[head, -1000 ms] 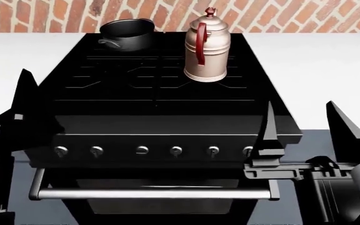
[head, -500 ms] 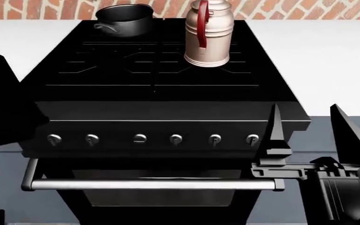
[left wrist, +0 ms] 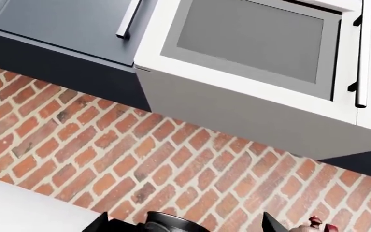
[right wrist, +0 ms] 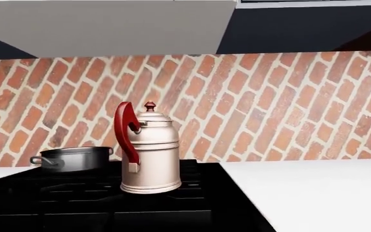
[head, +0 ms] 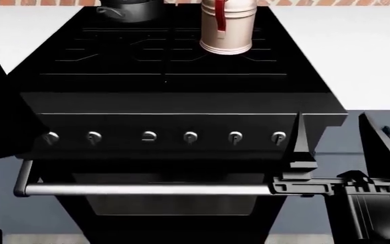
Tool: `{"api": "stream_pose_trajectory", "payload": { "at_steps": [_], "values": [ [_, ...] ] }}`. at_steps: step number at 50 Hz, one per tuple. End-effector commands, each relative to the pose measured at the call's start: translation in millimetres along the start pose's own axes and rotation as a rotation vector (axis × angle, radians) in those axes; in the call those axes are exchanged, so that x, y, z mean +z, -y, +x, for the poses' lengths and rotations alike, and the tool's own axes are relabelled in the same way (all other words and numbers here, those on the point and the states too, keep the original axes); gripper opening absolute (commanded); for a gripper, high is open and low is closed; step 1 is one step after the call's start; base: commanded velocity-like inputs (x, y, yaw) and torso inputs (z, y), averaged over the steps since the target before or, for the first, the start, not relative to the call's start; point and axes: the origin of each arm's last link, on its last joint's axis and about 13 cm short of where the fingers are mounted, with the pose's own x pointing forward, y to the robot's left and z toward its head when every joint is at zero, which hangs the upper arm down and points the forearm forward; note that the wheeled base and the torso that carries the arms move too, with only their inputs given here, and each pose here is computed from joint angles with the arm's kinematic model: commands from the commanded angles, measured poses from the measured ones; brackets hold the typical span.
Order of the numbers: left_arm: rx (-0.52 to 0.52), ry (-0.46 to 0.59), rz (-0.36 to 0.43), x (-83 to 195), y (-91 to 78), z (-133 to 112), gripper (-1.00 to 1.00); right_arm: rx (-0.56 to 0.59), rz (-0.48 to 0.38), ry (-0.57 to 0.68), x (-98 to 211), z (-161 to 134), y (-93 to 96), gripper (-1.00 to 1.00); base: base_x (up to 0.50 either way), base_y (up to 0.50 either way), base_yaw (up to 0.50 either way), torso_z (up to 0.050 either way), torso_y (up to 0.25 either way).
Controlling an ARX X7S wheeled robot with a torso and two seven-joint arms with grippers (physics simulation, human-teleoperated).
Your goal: Pick the kettle from the counter and place it on a stove burner. Then turn the burner on.
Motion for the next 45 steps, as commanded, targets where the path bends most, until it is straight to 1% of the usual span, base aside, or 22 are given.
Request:
{"api": "stream_pose_trajectory", "payload": {
  "at_steps": [1, 18, 23, 25, 31, 35, 40, 45],
  "values": [
    [0.002, 0.004, 0.005, 0, 0.6, 0, 1.0, 0.001, 0.002, 0.003, 1, 0, -0.1, 1.0, 0.0, 0.0, 0.0, -0.05, -0.043],
    [0.004, 0.013, -0.005, 0, 0.3, -1, 1.0, -0.002, 0.002, 0.007, 1, 0, -0.3, 1.0, 0.0, 0.0, 0.0, -0.05, -0.02],
    [0.015, 0.026, -0.016, 0, -0.5, -1, 1.0, -0.008, 0.001, -0.002, 0, 1, 0.6, 1.0, 0.0, 0.0, 0.0, 0.0, 0.0],
    [0.016, 0.029, -0.016, 1, -0.4, -2, 1.0, -0.019, -0.006, -0.032, -2, 3, 1.2, 1.0, 0.0, 0.0, 0.0, 0.0, 0.0],
    [0.015, 0.038, -0.034, 1, -0.8, -2, 1.0, -0.021, -0.008, -0.222, -22, 20, 0.8, 1.0, 0.0, 0.0, 0.0, 0.0, 0.0],
    [0.015, 0.05, -0.04, 1, -0.9, -3, 1.0, -0.025, -0.009, -0.298, -32, 27, 1.2, 1.0, 0.0, 0.0, 0.0, 0.0, 0.0],
    [0.011, 0.059, -0.034, 0, -0.3, -3, 1.0, -0.052, -0.005, -0.343, -38, 33, 1.1, 1.0, 0.0, 0.0, 0.0, 0.0, 0.0],
    [0.015, 0.063, -0.042, 1, -1.2, -3, 1.0, -0.046, -0.004, -0.386, -42, 37, 0.2, 1.0, 0.0, 0.0, 0.0, 0.0, 0.0]
  ]
}}
